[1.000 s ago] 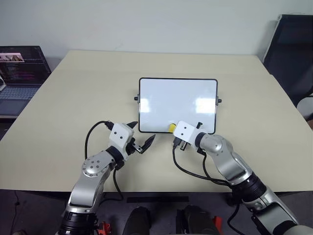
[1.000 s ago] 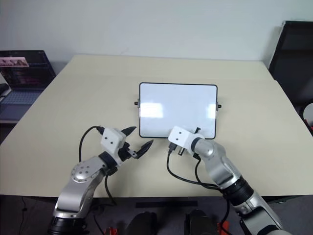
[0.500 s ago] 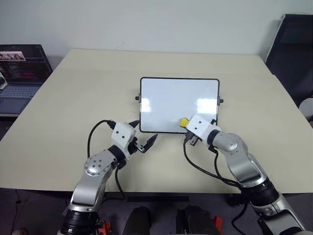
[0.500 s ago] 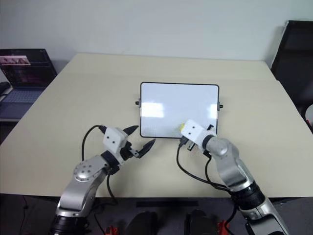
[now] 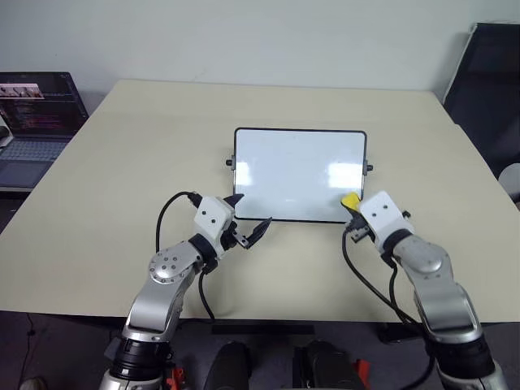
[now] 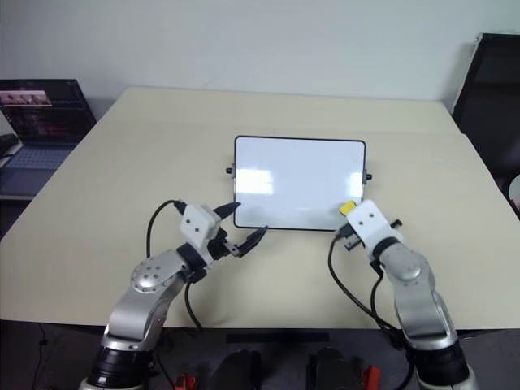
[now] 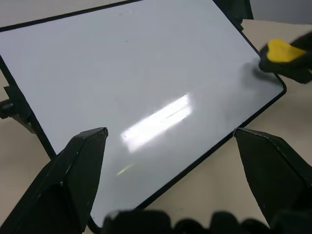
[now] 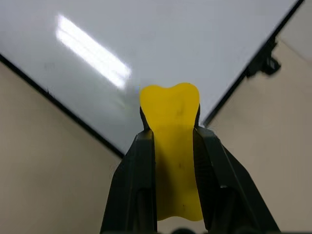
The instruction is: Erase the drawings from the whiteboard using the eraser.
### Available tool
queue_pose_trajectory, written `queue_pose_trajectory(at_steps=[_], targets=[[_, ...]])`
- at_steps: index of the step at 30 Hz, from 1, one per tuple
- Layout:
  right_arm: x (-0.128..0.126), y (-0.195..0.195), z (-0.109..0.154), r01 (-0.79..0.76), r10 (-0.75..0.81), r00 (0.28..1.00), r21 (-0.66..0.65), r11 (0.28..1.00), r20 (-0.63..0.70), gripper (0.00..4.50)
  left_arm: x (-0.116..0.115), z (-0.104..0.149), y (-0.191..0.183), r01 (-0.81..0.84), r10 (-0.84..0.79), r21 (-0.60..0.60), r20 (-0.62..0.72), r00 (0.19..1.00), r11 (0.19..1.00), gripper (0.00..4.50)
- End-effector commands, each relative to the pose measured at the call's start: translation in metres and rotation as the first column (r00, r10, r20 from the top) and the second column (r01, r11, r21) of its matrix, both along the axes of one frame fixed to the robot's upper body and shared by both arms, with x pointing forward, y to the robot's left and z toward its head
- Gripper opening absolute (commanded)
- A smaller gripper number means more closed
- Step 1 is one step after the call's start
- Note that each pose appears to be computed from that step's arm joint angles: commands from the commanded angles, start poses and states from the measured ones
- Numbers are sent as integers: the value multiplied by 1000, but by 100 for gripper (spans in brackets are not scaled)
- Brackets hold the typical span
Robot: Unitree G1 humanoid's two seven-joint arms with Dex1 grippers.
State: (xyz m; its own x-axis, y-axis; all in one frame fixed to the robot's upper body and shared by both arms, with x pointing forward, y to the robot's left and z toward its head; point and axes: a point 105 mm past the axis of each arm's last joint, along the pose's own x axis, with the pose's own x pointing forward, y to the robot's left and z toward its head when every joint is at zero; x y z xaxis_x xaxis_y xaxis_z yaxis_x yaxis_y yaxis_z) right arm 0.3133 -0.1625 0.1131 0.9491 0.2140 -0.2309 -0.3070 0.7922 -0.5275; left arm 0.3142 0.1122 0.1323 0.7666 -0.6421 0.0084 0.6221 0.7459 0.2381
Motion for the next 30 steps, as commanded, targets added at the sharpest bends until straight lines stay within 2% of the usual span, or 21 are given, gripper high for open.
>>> queue_pose_trajectory(at_steps=[1, 12, 17, 22, 30], targets=[[-5, -6, 26, 39, -38, 992, -6, 999, 123, 80, 1, 8, -5, 35, -35, -9, 21, 999, 999, 450], [-22, -23, 27, 118, -118, 989, 7, 993, 86, 80, 2, 6, -14, 140, -140, 0, 6, 990, 990, 450], [-32, -33, 22, 166, -166, 986, 3, 986, 23, 80, 0, 7, -27, 270, -270, -1, 3, 963, 963, 450], [-37, -39, 13, 243, -239, 969, 59, 968, -59, 80, -8, 7, -36, 405, -405, -18, -19, 914, 914, 450], [-47, -46, -3, 318, -295, 935, 94, 944, -198, 80, -18, -3, -43, 532, -530, 10, -60, 846, 847, 450]])
